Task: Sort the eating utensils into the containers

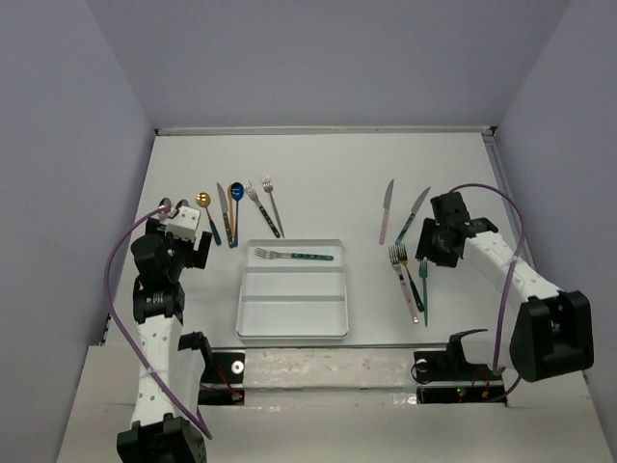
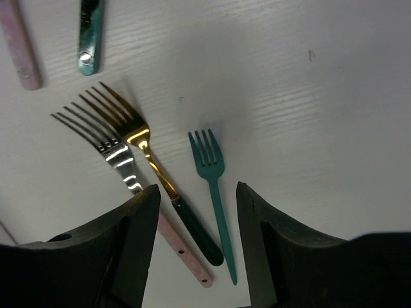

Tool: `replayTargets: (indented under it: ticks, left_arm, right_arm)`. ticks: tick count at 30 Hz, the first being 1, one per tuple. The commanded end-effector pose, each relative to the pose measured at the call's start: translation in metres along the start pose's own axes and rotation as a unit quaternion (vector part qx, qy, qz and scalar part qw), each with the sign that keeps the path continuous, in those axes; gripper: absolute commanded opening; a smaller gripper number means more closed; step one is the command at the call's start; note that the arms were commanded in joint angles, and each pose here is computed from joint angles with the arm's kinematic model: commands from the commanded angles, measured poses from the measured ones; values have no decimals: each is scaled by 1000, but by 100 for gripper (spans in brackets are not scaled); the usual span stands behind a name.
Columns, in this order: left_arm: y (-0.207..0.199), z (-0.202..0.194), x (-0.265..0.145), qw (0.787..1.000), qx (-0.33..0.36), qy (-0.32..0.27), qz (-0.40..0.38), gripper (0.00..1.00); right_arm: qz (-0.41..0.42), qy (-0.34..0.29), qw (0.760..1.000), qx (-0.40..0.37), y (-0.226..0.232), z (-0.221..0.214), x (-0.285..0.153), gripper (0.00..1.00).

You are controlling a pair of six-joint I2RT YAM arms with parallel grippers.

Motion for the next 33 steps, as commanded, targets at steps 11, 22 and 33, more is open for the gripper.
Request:
replayTargets:
  ticks: [11, 22, 33]
  left_arm:
    - [2, 5, -1, 1000, -1, -17, 6, 99]
    - [2, 5, -2, 1000, -2, -18, 8, 99]
    - [3, 6, -2, 1000, -2, -19, 12, 99]
  right_arm:
    - [-16, 150, 988, 12, -2, -45, 20, 48]
    - [-37, 186, 982, 4, -5, -51, 35, 42]
    - [-16, 184, 983, -14, 3, -44, 50, 15]
Point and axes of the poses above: each gripper's point midway between its finger pads, its own x axis out along the fingers, its own y axis along the line the jaws close on, z = x × y, the point moved 2 cm from there along -x, back along the fingers, and after that the axes turned 10 degrees about -x, right-handed, at the moved point
